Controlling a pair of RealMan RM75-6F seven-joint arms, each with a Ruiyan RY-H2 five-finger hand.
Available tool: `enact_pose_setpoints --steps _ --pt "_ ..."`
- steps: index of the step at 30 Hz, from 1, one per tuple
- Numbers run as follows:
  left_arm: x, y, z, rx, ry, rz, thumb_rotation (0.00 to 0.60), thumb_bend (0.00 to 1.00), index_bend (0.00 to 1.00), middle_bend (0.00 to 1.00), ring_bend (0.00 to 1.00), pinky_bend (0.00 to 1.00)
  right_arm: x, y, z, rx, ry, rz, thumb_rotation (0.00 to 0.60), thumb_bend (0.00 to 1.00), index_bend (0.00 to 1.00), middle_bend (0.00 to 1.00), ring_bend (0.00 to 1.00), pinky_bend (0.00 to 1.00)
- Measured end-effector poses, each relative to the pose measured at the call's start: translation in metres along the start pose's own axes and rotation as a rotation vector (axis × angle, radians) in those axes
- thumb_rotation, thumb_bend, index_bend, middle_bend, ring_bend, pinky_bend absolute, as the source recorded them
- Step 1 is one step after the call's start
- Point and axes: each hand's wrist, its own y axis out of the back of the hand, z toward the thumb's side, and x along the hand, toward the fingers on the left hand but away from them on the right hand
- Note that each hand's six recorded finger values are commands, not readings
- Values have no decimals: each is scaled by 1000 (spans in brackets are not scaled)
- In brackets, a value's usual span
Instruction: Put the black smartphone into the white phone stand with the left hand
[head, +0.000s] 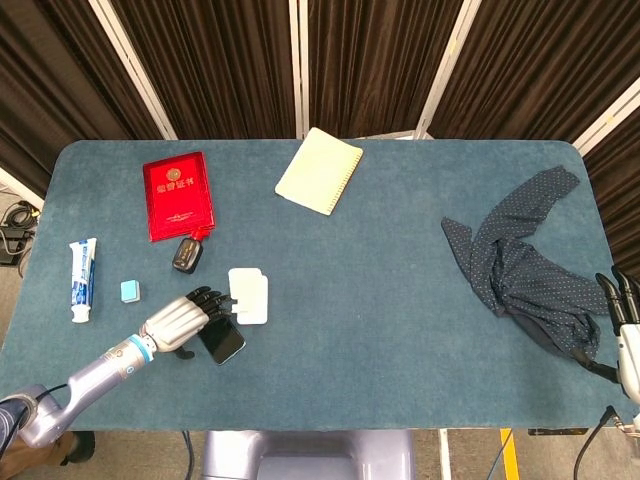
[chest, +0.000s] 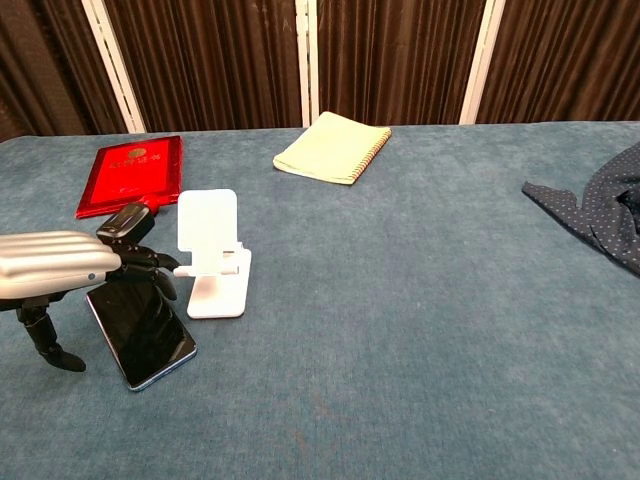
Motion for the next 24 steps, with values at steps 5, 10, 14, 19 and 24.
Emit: enact_pose_setpoints --steps 5,10,14,19,24 --pt "2 -3 -6 -11 16 -3 600 0 176 24 52 71 -1 0 0 -1 1 1 600 0 0 0 0 0" --pt "5 -5 -7 -11 21 -6 600 0 183 30 86 103 0 0 0 -1 -1 1 600 0 0 0 0 0" --pt "8 -7 -7 -5 27 -4 600 0 216 87 157 157 0 -1 0 -2 1 3 600 0 0 0 0 0" --pt "10 -7 -8 -3 33 15 600 0 359 264 313 256 -1 -1 0 -1 -1 3 600 0 0 0 0 0" --pt "9 -3 -6 16 27 62 600 0 548 411 437 345 -1 -1 0 0 -1 4 600 0 0 0 0 0"
